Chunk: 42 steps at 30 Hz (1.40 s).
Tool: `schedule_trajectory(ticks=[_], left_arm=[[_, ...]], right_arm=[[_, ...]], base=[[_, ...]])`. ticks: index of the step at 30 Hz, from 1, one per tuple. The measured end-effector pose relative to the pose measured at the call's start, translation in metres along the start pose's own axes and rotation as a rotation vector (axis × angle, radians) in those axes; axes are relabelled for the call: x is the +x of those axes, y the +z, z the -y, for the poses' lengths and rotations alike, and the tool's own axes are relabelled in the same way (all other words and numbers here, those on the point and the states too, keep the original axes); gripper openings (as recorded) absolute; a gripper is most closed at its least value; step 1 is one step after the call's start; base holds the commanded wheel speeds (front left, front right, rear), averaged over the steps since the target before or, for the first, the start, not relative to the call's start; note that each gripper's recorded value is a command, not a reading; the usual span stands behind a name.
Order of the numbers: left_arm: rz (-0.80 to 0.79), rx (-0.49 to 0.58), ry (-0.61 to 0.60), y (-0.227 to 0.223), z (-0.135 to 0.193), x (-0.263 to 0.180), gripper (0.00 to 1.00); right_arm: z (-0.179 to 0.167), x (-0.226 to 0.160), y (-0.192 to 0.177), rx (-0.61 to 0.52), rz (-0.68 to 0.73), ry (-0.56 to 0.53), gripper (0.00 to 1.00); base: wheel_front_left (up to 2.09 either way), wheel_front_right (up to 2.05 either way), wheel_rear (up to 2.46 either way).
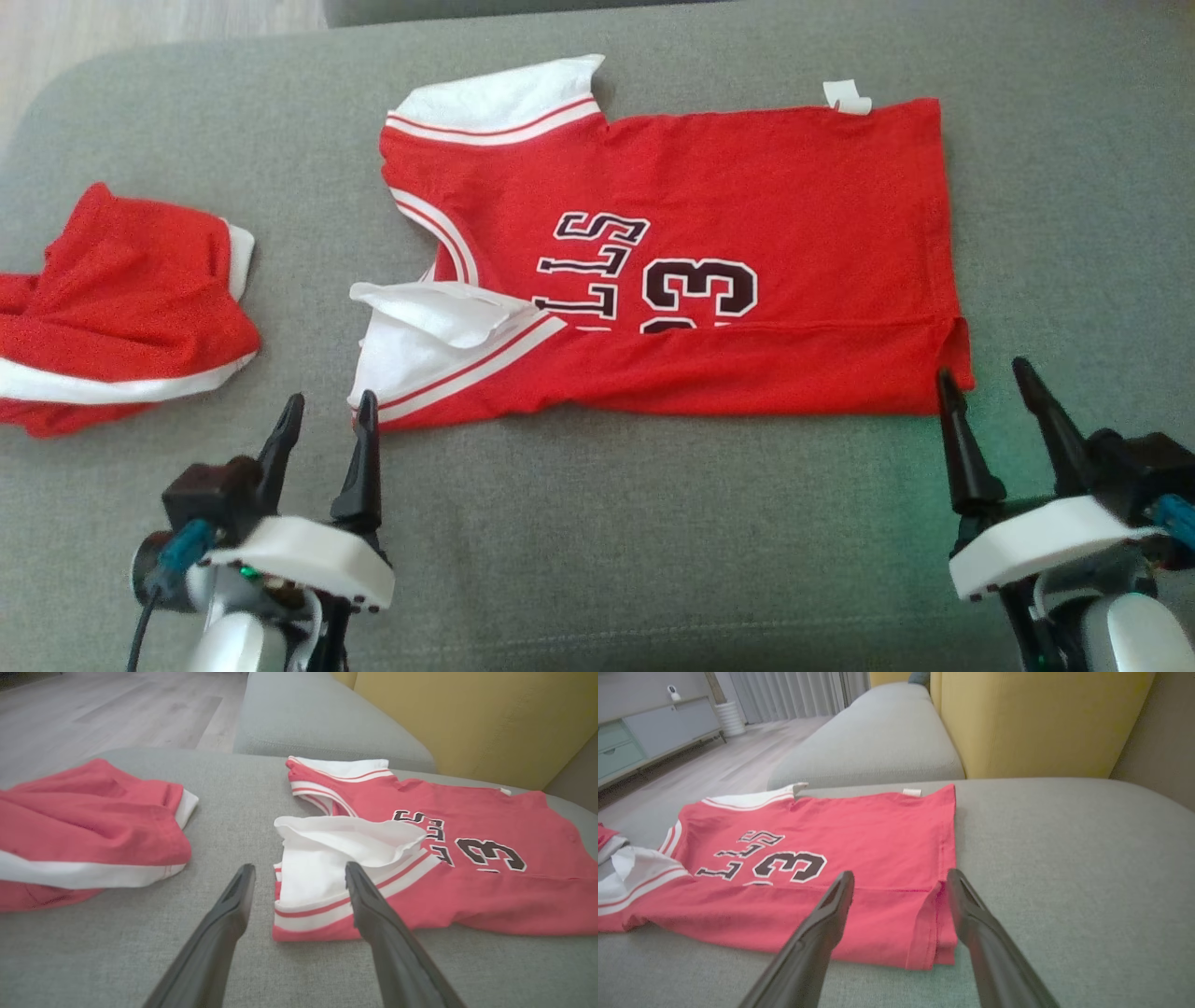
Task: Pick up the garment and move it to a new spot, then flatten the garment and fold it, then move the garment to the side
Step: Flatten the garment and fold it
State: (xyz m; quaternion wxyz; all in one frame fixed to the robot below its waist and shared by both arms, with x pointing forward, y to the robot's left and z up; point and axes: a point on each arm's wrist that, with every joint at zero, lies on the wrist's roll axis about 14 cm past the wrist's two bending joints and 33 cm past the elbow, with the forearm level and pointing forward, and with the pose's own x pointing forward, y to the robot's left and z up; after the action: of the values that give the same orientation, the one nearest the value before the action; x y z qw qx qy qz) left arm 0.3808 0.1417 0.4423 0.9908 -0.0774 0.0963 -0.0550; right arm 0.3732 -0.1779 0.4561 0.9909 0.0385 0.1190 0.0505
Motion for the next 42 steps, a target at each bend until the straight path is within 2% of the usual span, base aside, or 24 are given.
schedule_trajectory(ticks=[9,18,24,25,26,27,28,29,30,31,42], left_arm=[[-0.147,-0.074,-0.024,-0.044,0.005,0.015,1.00],[-0.247,-0.114,-0.019,-0.071,-0.001,0.030,1.00],[-0.257,-0.131,-0.021,-0.075,-0.002,0.040,1.00],[-0.259,-0.135,-0.027,-0.075,-0.002,0.042,0.97],[-0.259,-0.139,-0.026,-0.075,-0.002,0.044,0.82],[-0.263,-0.138,-0.026,-0.076,-0.003,0.045,0.52],[-0.266,-0.137,-0.024,-0.077,-0.004,0.046,0.36],[-0.267,-0.136,-0.027,-0.077,-0.003,0.047,0.13],[-0.269,-0.138,-0.031,-0.078,-0.003,0.048,0.00],[-0.270,-0.139,-0.030,-0.078,-0.003,0.048,0.00],[-0.243,-0.149,-0.005,-0.071,-0.008,0.043,0.00]], right_arm=[[0.012,0.004,-0.051,0.029,-0.197,-0.037,1.00],[0.021,0.023,-0.068,0.036,-0.267,-0.064,1.00],[0.025,0.032,-0.077,0.036,-0.300,-0.078,1.00],[0.025,0.033,-0.079,0.038,-0.315,-0.079,1.00],[0.026,0.034,-0.082,0.041,-0.328,-0.080,1.00],[0.027,0.035,-0.084,0.042,-0.340,-0.083,1.00],[0.027,0.035,-0.087,0.045,-0.353,-0.084,0.98],[0.027,0.036,-0.088,0.047,-0.358,-0.084,0.57],[0.027,0.037,-0.087,0.048,-0.355,-0.084,0.23],[0.027,0.039,-0.086,0.048,-0.352,-0.084,0.00],[0.026,0.036,-0.076,0.067,-0.328,-0.087,0.00]], base=[[0.00,0.00,0.00],[0.00,0.00,0.00],[0.00,0.00,0.00],[0.00,0.00,0.00],[0.00,0.00,0.00],[0.00,0.00,0.00],[0.00,0.00,0.00],[0.00,0.00,0.00],[0.00,0.00,0.00],[0.00,0.00,0.00],[0.00,0.00,0.00]])
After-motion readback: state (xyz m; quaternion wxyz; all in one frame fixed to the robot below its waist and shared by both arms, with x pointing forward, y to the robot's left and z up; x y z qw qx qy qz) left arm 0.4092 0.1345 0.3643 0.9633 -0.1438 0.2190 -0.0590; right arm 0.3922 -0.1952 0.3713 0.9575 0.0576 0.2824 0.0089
